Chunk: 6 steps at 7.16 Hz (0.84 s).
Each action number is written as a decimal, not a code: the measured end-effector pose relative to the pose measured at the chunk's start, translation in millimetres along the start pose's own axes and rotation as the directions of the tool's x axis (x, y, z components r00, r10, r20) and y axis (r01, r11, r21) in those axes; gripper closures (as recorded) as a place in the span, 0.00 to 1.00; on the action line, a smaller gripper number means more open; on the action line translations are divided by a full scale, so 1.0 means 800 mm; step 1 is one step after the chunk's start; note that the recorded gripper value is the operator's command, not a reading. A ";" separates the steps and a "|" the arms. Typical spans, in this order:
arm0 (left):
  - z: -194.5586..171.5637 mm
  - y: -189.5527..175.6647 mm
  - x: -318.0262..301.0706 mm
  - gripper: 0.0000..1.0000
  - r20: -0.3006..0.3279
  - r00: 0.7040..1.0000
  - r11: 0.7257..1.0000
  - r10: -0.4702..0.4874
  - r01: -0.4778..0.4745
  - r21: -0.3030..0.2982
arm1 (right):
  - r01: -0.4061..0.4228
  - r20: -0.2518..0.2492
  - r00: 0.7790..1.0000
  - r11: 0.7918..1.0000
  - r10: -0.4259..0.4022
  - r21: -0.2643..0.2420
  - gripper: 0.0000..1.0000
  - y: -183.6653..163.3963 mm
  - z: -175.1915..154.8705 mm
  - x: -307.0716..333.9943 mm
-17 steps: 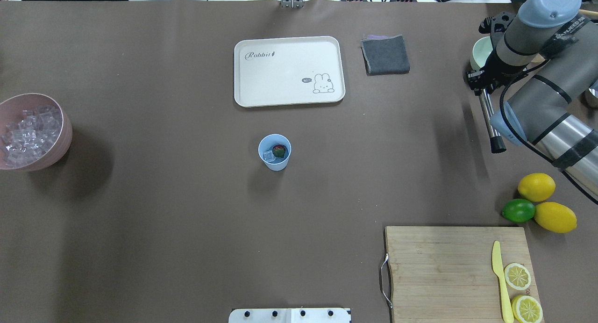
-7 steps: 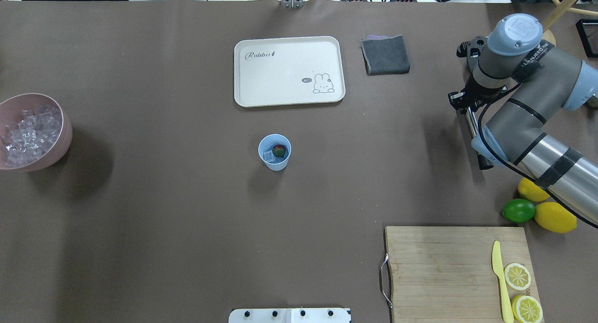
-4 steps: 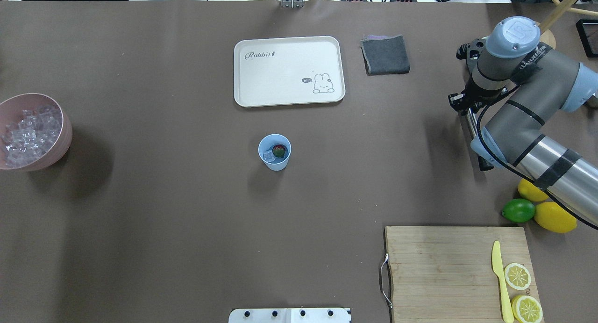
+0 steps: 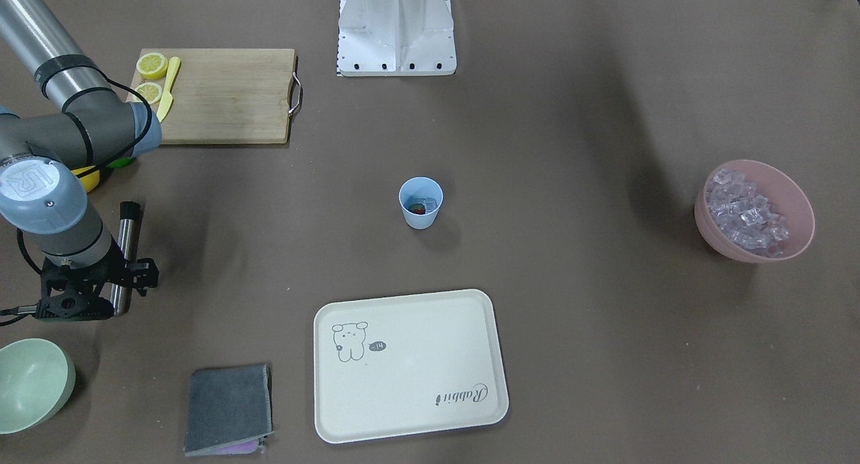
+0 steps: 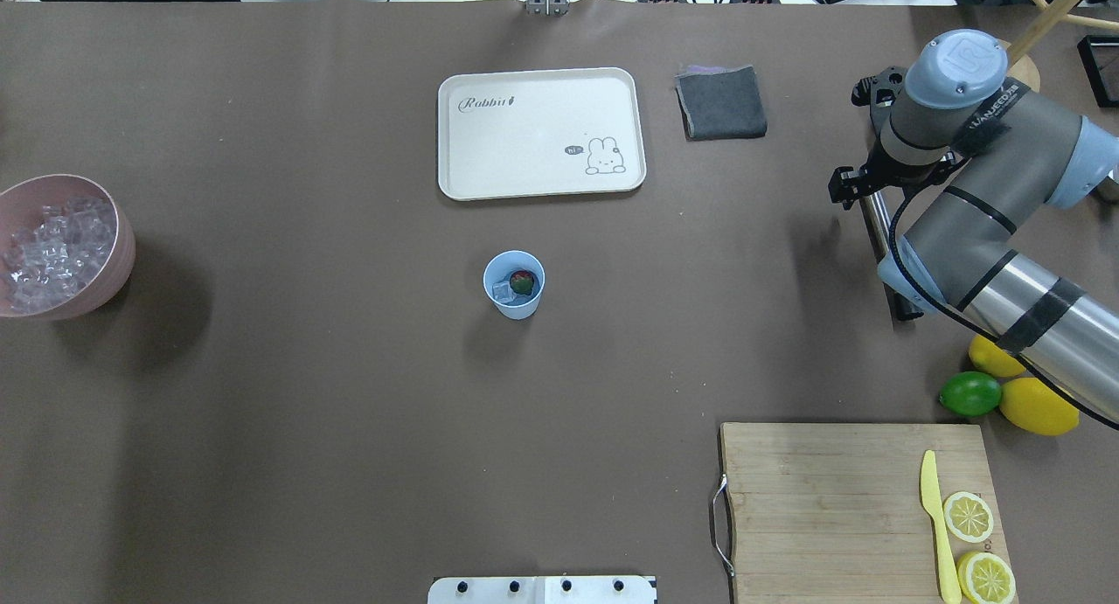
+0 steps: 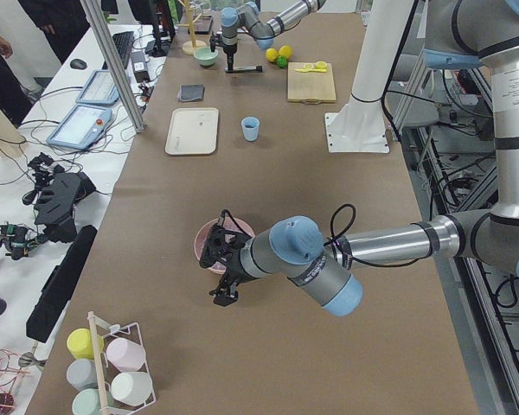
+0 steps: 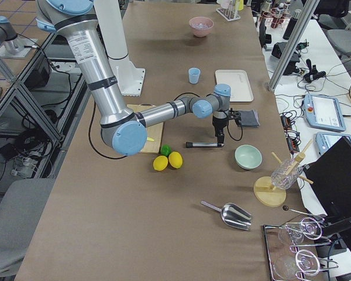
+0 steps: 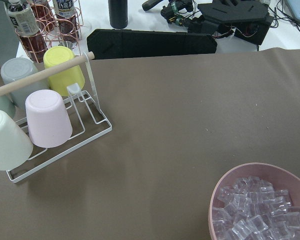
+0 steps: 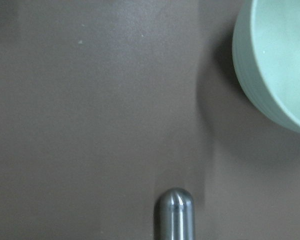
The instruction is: Mash ice and strawberries in cup
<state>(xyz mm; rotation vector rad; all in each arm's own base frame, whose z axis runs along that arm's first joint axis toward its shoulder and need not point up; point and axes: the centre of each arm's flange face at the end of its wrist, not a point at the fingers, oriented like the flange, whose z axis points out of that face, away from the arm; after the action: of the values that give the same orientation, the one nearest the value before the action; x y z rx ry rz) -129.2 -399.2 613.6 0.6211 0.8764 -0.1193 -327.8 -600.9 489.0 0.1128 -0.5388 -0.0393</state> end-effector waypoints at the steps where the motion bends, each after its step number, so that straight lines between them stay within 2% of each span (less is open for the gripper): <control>1: 0.000 -0.002 0.000 0.02 0.000 1.000 1.000 -0.001 0.001 -0.001 | -0.013 0.023 1.000 1.000 0.013 0.009 0.00 -0.014 -0.018 0.005; 3: 0.001 -0.005 0.001 0.02 0.000 1.000 1.000 -0.002 0.002 -0.003 | -0.055 0.103 0.993 0.998 0.054 0.006 0.00 -0.047 -0.075 0.043; 4: 0.001 -0.007 0.001 0.02 0.001 1.000 1.000 -0.004 0.004 -0.005 | -0.044 0.119 0.992 0.999 0.044 0.002 0.00 -0.057 -0.118 0.071; 5: 0.001 -0.007 0.001 0.02 0.000 1.000 1.000 -0.006 0.006 -0.007 | -0.018 0.113 0.993 1.000 0.018 -0.005 0.00 -0.051 -0.170 0.097; 6: 0.001 -0.008 0.001 0.02 0.000 1.000 1.000 -0.009 0.009 -0.010 | 0.005 0.097 0.995 1.000 -0.003 -0.022 0.00 -0.020 -0.221 0.126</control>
<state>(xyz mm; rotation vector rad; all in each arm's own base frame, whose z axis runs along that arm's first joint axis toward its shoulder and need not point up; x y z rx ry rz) -130.0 -404.8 610.7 0.6081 0.8794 -0.1229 -151.1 -606.7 387.9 0.0907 -0.6354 -0.0553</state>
